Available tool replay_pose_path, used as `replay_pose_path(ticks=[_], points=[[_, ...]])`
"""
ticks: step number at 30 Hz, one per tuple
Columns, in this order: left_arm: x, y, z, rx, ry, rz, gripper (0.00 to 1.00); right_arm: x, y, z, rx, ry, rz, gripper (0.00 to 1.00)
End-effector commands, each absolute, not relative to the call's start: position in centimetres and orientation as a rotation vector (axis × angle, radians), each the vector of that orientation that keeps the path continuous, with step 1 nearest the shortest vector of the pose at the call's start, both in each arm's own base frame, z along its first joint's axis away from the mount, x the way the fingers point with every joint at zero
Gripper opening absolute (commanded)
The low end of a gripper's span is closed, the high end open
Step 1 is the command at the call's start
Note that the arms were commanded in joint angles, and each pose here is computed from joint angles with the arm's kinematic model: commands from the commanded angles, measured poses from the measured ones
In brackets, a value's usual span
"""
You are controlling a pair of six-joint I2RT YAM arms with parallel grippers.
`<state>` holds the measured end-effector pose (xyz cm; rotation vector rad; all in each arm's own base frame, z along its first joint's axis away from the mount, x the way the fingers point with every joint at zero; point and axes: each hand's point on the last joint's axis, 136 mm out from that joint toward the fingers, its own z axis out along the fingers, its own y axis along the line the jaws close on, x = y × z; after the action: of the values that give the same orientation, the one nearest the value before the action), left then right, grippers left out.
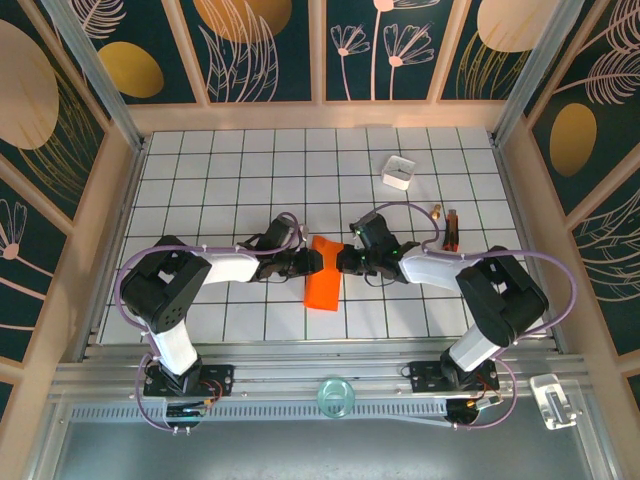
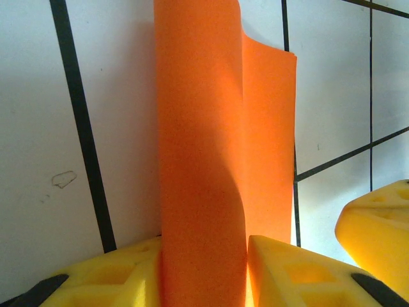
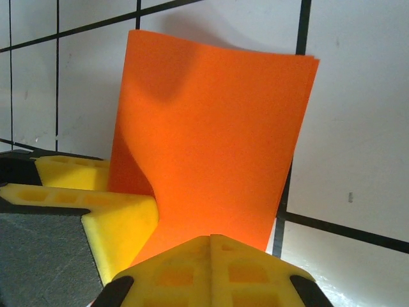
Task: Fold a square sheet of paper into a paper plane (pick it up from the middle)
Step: Hold the square sheet of paper at the center of the table.
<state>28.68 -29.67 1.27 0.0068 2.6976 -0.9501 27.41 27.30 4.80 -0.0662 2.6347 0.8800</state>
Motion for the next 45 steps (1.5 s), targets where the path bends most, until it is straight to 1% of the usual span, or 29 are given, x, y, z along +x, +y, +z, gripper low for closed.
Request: replay_pose_path(ticks=[1,17,21,27,36,38,41,43,45], points=[[23.3,-24.3,-9.1,-0.009,2.999,-0.553,0.39,26.8,28.5,4.8,-0.074,2.644,0.936,0.00],[23.3,-24.2,-9.2,-0.010,2.997,-0.549,0.39,25.7,28.1,1.6,-0.069,2.716,0.878,0.00],[23.3,-24.2,-9.2,-0.010,2.997,-0.545,0.39,25.3,27.1,-0.2,-0.054,2.762,0.805,0.00],[23.5,-24.0,-9.1,-0.008,2.991,-0.530,0.39,24.0,24.7,-3.3,0.011,2.891,0.606,0.00],[23.9,-23.9,-8.6,-0.016,2.977,-0.512,0.40,21.8,22.7,-5.3,0.076,2.970,0.526,0.00],[24.4,-23.8,-8.1,-0.021,2.959,-0.486,0.42,21.7,22.5,-5.4,0.077,2.972,0.513,0.00],[25.5,-23.8,-6.7,-0.031,2.920,-0.458,0.48,21.5,22.2,-5.5,0.075,2.974,0.500,0.00],[26.4,-23.9,-5.4,-0.044,2.887,-0.451,0.55,21.4,22.1,-5.7,0.074,2.979,0.494,0.00],[27.2,-24.4,-3.6,-0.052,2.850,-0.471,0.59,21.2,22.0,-5.9,0.073,2.983,0.490,0.00]])
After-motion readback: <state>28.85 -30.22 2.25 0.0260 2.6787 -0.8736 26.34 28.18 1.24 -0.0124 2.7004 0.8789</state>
